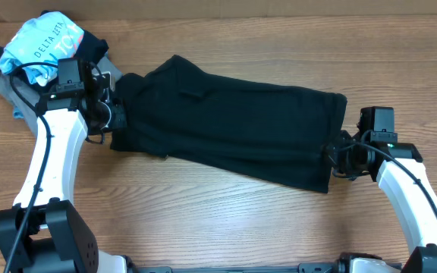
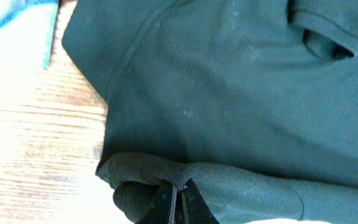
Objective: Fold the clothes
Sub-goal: 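Lift the bottom hem with both grippers and fold it up toward the collar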
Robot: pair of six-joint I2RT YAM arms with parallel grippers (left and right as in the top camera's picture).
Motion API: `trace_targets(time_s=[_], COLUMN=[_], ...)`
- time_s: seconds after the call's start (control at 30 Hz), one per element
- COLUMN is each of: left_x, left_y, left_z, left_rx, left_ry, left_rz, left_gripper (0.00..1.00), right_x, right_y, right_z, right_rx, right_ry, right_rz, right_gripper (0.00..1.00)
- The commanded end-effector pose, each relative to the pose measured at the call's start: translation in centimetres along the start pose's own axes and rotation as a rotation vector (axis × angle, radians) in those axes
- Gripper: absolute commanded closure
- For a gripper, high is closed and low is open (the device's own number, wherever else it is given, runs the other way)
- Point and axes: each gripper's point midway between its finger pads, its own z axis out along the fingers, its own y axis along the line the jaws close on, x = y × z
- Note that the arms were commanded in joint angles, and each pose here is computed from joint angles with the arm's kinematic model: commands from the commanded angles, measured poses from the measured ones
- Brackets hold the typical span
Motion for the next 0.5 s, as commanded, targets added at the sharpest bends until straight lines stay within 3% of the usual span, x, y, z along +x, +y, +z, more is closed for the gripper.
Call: trace_targets(time_s=[0.0, 0.47], left_x=[-1.6, -4.0], left_y=[-0.1, -2.0], left_z=[-0.9, -0.1], left_rx=[-0.01, 0.034], left_ry=[-0.063, -0.151], left_rz=[0.002, 0.054], left_gripper=[0.96, 0.91], right_x=[-1.7, -2.6], right_y=[0.8, 0.8], right_z=[-0.7, 1.0], right_rx=[-0.025, -0.012], right_ry=[-0.071, -0.075], right_rz=[0.002, 0.004], right_gripper=[0.85, 0.86])
